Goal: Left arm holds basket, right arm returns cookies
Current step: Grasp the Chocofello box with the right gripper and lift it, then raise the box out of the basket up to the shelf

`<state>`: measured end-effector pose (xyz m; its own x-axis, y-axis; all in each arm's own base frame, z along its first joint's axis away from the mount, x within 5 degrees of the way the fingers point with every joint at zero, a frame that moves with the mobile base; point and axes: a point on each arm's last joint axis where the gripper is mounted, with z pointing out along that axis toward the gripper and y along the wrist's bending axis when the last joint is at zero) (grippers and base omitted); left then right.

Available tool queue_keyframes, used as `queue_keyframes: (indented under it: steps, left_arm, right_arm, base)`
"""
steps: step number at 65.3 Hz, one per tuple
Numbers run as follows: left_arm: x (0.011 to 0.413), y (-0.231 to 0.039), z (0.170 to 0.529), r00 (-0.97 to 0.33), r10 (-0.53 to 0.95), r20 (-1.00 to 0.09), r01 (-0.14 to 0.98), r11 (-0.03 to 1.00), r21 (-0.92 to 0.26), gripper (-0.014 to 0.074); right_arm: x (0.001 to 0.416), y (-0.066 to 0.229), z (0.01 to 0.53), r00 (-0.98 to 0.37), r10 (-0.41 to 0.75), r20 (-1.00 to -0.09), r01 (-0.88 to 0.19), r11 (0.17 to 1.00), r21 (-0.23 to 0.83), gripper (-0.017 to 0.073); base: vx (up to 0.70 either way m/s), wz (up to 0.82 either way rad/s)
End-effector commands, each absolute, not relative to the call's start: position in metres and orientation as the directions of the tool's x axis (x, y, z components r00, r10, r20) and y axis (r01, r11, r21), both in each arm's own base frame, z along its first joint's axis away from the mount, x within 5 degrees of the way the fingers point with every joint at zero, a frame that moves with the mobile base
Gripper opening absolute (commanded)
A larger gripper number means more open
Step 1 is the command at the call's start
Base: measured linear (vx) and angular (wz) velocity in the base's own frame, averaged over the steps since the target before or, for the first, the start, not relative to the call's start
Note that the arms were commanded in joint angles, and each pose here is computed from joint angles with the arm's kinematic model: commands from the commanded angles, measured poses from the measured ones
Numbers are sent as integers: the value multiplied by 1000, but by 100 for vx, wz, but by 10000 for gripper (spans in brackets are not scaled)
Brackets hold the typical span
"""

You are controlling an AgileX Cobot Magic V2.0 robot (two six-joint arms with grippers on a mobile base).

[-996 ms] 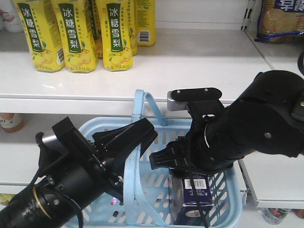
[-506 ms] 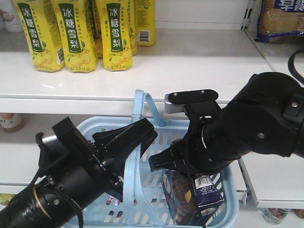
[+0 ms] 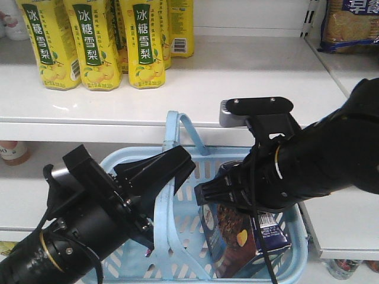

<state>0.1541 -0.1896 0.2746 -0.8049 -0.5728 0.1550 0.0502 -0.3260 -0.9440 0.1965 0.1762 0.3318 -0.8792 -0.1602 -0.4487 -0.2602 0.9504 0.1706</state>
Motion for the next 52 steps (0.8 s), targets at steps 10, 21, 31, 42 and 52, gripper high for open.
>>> queue_keyframes:
  steps: [10,21,31,42,52]
  left_arm:
    - [152,-185,302,-813,-562,150,159,-463,-872,0]
    - [152,-185,302,-813,-562,150,159,-463,-872,0]
    - [152,-185,302,-813,-562,150,159,-463,-872,0]
    - [152,-185,302,-813,-562,150,159,-463,-872,0]
    - [152,-185,302,-813,-562,150,159,-463,-872,0]
  right_arm:
    - [183,163,369,-814,-92,-573,-284,924,256,-7]
    - [173,155,381,-804,-54,-592,-280,913,297,-7]
    - [162,147,392,-789,-26,-614,-289,898,332,-7]
    - [150,135,405,-761,0,-649,-304,883,357,-7]
    - [140,126,416,-729,28,-684,-322,868,379,-7]
  base:
    - [0,0]
    - [0,0]
    - [0,0]
    - [0,0]
    - [0,0]
